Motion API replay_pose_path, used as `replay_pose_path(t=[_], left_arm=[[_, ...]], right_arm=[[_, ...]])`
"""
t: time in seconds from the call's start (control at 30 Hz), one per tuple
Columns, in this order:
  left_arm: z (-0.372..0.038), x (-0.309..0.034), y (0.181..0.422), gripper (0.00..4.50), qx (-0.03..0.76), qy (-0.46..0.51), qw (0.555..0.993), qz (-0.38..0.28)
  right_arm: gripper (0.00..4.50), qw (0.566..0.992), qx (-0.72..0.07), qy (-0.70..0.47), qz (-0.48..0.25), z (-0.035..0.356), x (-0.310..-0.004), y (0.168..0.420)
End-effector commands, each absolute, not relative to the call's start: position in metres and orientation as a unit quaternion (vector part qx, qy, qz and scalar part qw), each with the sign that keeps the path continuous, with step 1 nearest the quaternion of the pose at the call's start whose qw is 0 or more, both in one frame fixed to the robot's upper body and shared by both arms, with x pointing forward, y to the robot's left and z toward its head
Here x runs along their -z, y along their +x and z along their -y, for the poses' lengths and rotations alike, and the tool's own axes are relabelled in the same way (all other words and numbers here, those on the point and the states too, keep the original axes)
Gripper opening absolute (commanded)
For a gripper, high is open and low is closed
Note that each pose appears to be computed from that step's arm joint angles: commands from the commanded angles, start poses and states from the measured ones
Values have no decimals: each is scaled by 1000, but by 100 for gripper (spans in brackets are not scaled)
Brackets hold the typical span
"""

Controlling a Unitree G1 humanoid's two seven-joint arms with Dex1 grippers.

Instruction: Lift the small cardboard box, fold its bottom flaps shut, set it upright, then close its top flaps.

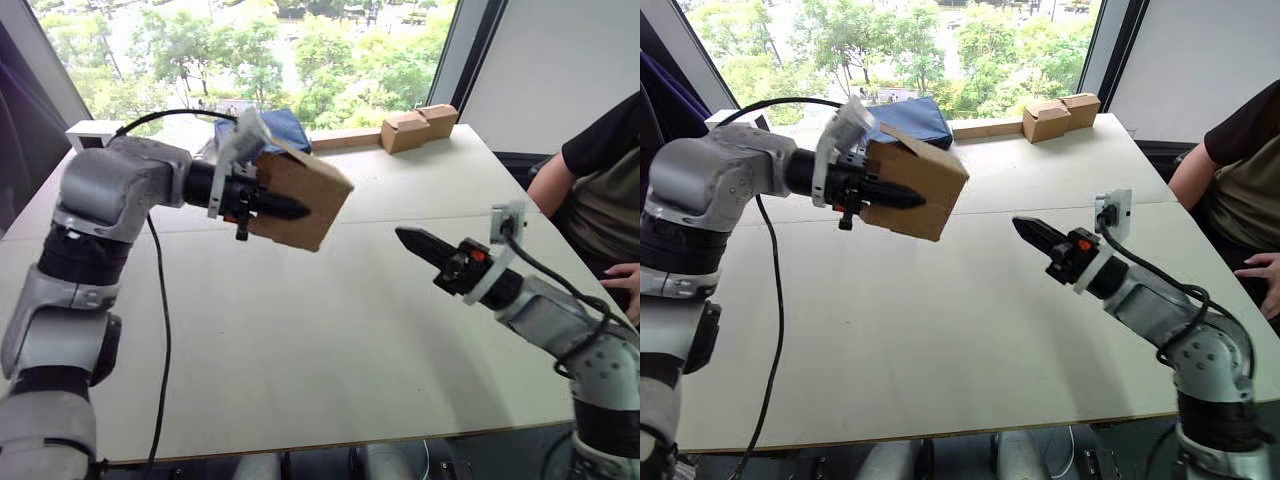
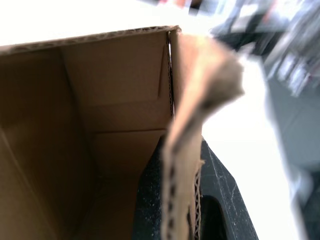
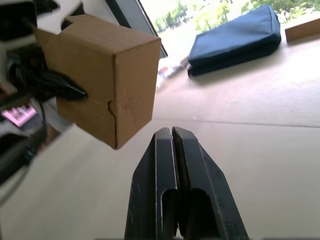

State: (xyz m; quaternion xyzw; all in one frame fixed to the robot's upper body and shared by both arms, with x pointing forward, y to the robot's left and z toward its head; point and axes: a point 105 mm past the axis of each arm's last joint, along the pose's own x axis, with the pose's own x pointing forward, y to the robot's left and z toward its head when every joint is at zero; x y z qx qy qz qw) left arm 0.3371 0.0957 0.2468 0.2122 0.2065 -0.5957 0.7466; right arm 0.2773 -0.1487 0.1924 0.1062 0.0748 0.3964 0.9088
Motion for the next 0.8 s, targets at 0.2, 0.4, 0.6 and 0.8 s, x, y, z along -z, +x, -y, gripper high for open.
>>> replay_pose_path(t=[0.2, 0.4, 0.6, 0.8], left_arm=[[-85, -224, 331, 0, 583, 425, 627, -294], [-79, -190, 334, 0, 555, 492, 580, -336], [-63, -171, 322, 0, 548, 492, 564, -374], [-54, -167, 309, 0, 555, 486, 558, -380]], right_arm=[[3, 841, -493, -170, -141, 123, -157, 236], [3, 837, -484, -219, -130, 114, -144, 235], [3, 851, -466, -208, -125, 108, -133, 237], [3, 862, -454, -194, -115, 102, -132, 244]])
